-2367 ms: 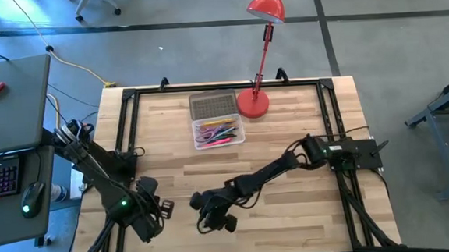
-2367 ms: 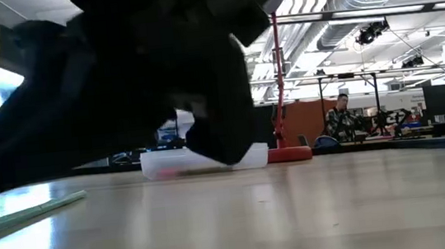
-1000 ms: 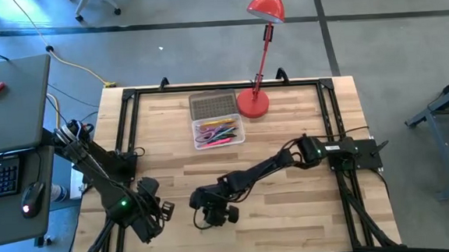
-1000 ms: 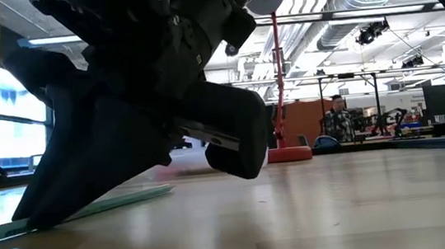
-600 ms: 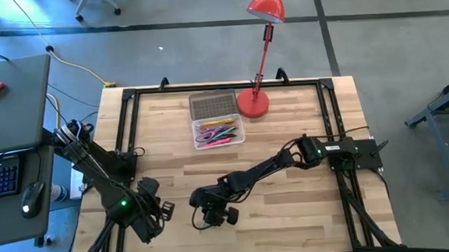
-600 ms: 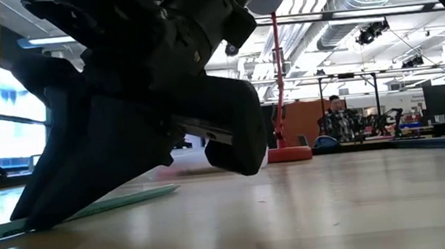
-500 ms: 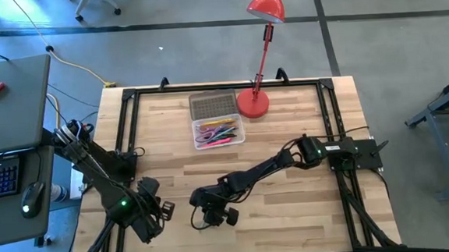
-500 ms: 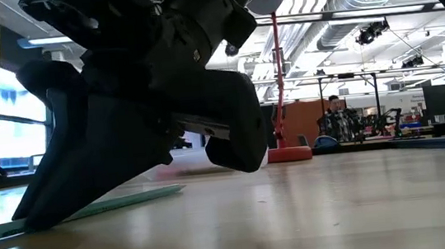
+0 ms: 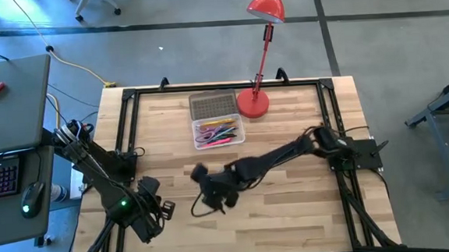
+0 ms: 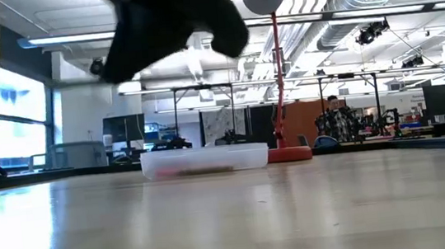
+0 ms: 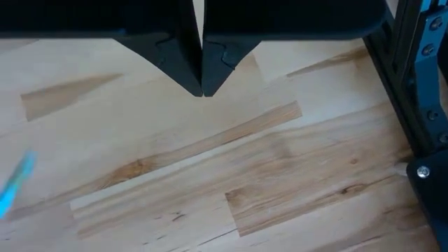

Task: Pick & place school supplies into a supply box
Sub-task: Put the light blue pencil into the black supply box

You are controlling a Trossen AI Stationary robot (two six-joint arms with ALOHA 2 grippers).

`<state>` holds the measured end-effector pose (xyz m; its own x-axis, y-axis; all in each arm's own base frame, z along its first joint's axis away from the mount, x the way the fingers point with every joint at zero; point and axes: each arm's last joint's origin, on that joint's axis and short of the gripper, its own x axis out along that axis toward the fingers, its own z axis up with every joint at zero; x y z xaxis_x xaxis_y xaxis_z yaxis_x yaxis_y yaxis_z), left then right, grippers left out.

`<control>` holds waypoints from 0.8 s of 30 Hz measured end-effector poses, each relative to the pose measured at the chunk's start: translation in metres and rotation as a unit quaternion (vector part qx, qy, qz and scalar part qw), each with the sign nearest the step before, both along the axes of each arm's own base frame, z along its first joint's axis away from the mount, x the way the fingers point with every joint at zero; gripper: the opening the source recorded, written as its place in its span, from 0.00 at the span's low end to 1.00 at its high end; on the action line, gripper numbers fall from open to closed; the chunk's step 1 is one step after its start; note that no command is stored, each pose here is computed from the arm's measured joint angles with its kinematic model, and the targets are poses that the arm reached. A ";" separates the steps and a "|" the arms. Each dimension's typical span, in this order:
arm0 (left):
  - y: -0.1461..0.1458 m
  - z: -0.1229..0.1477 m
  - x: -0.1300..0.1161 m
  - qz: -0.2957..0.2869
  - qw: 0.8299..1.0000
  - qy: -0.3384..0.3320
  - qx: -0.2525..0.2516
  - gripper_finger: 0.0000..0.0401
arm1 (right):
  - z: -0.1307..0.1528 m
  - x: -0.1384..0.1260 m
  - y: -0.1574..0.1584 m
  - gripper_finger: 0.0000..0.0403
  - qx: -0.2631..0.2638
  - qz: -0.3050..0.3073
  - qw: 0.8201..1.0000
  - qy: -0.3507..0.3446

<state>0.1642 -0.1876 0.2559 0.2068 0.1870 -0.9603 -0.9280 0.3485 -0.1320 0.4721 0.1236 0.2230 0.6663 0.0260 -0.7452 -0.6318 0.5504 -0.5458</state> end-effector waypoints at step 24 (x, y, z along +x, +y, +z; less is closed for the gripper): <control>0.002 0.001 0.002 0.000 0.998 -0.046 0.038 0.11 | -0.067 -0.025 -0.209 0.00 0.112 -0.277 0.945 -0.131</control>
